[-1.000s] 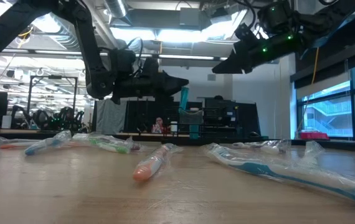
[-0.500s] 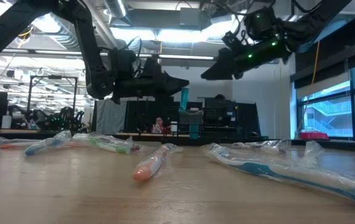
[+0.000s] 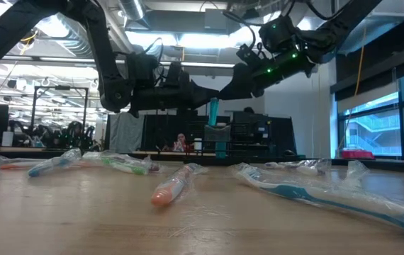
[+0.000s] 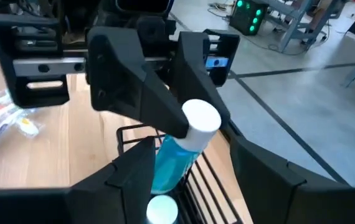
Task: Pick & Place toothbrushing station
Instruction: Put the mouthwash into the middle section of the wire organizer
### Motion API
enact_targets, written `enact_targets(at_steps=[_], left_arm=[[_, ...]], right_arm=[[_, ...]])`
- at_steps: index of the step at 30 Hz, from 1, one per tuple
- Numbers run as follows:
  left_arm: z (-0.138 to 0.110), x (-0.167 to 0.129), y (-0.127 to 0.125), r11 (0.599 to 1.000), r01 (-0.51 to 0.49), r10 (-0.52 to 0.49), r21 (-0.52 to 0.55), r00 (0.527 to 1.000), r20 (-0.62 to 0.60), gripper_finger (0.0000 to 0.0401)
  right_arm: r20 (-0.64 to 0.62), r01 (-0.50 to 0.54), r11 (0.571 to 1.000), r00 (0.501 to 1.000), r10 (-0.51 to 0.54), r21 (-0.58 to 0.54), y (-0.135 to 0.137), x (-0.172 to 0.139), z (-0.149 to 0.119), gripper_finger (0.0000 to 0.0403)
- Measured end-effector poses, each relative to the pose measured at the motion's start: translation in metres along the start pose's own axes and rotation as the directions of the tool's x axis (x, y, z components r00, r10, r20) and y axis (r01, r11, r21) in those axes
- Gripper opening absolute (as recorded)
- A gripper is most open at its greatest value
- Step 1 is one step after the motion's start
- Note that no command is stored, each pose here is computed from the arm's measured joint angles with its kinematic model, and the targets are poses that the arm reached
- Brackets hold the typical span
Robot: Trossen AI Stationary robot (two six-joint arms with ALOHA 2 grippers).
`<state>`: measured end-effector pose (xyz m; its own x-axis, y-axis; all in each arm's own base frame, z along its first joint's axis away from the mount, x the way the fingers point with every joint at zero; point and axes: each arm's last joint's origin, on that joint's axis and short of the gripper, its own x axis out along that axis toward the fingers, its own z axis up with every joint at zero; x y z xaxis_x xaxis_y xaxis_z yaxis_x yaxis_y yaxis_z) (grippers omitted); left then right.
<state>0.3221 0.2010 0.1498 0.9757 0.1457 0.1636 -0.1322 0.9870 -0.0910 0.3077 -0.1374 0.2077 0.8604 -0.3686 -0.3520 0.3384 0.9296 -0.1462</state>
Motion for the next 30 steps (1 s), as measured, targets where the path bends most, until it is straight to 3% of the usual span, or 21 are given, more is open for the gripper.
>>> enact_targets(at_steps=[6, 17, 30], left_arm=[[0.0, 0.0, 0.0, 0.999, -0.034, 0.034, -0.01, 0.999, 0.006, 0.0093], [-0.002, 0.006, -0.012, 0.997, -0.072, 0.072, -0.004, 0.997, 0.015, 0.0093], [-0.002, 0.006, -0.012, 0.997, -0.082, 0.082, 0.007, 0.997, 0.015, 0.0093]], right_arm=[[-0.011, -0.015, 1.0, 1.0, 0.015, 0.005, 0.005, 0.0, -0.001, 0.021], [-0.002, 0.053, 0.995, 0.999, -0.053, 0.089, 0.006, 0.0, 0.001, 0.021], [0.016, 0.056, 0.994, 0.998, -0.057, 0.09, 0.013, 0.003, 0.001, 0.021]])
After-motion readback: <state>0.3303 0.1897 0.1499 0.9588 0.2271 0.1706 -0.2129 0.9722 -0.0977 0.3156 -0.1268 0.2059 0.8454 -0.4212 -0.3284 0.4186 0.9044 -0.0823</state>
